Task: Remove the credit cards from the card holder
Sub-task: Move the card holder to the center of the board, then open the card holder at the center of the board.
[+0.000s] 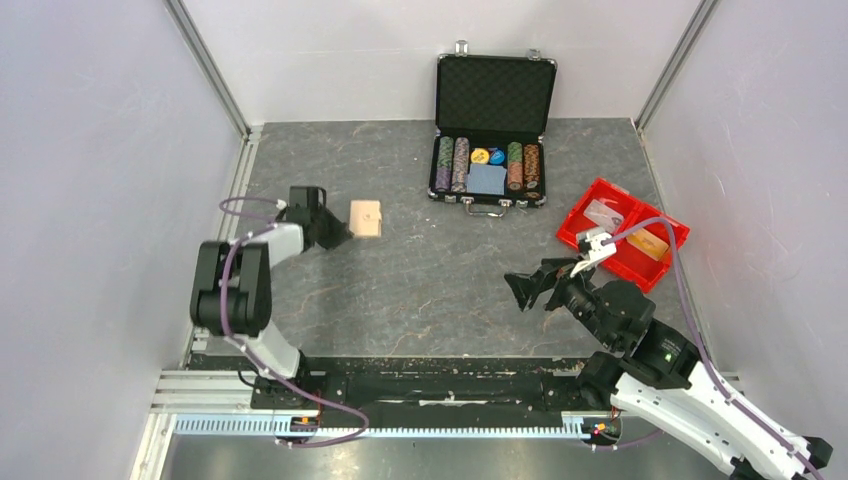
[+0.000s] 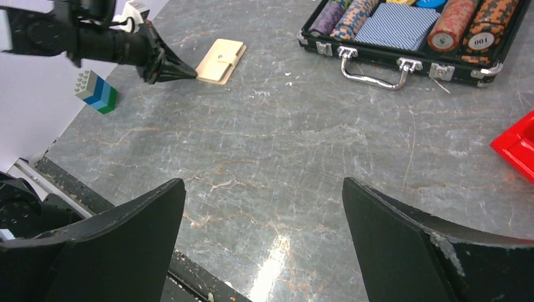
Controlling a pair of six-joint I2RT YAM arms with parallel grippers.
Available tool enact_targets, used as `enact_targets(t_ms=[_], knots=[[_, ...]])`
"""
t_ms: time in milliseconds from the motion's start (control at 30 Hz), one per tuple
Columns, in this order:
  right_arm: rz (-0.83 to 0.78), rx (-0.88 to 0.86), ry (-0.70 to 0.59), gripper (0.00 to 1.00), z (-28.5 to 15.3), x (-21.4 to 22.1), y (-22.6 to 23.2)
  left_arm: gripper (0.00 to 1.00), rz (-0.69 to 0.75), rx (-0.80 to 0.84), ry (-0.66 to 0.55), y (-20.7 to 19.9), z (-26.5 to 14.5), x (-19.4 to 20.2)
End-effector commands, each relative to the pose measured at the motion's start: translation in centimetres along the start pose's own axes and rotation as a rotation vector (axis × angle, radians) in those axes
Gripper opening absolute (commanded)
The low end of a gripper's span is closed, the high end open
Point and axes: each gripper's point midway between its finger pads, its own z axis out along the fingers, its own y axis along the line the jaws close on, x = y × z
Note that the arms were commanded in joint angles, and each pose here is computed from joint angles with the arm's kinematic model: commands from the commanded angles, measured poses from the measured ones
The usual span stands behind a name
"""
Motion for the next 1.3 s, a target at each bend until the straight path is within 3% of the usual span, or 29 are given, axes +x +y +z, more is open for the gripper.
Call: enact_targets(t_ms=[0, 333, 600, 700, 833, 967, 1067, 1267], knots=[[0.029, 0.028, 0.003, 0.98, -0.6, 0.2, -0.6, 0.02, 0.093, 0.144, 0.020, -2.7, -4.1, 4.6], [0.103, 0.125, 0.081, 0.98, -0.3, 3.8, -2.5, 0.02, 0.291, 0.255, 0.101, -3.0, -11.7, 16.4], [0.187, 0.148, 0.162, 0.90, 0.9, 6.5, -2.3, 0.02, 0.268, 0.333, 0.203, 0.8, -14.0, 23.2], [0.224, 0.126, 0.203, 0.86, 1.7, 7.7, -1.5, 0.11, 0.304, 0.359, 0.275, 1.4, -14.8, 25.1], [0.263, 0.095, 0.282, 0.77, 2.9, 9.6, -0.2, 0.35, 0.351, 0.371, 0.272, 1.4, -15.5, 25.0], [0.298, 0.078, 0.349, 0.65, 4.2, 11.5, 0.9, 0.55, 0.439, 0.345, 0.156, 0.5, -17.0, 22.2], [0.292, 0.078, 0.370, 0.58, 4.9, 12.3, 1.9, 0.64, 0.550, 0.329, 0.018, -1.3, -19.5, 18.6], [0.224, 0.101, 0.399, 0.55, 6.6, 13.3, 4.4, 0.74, 0.753, 0.330, -0.201, -4.2, -26.2, 12.4]])
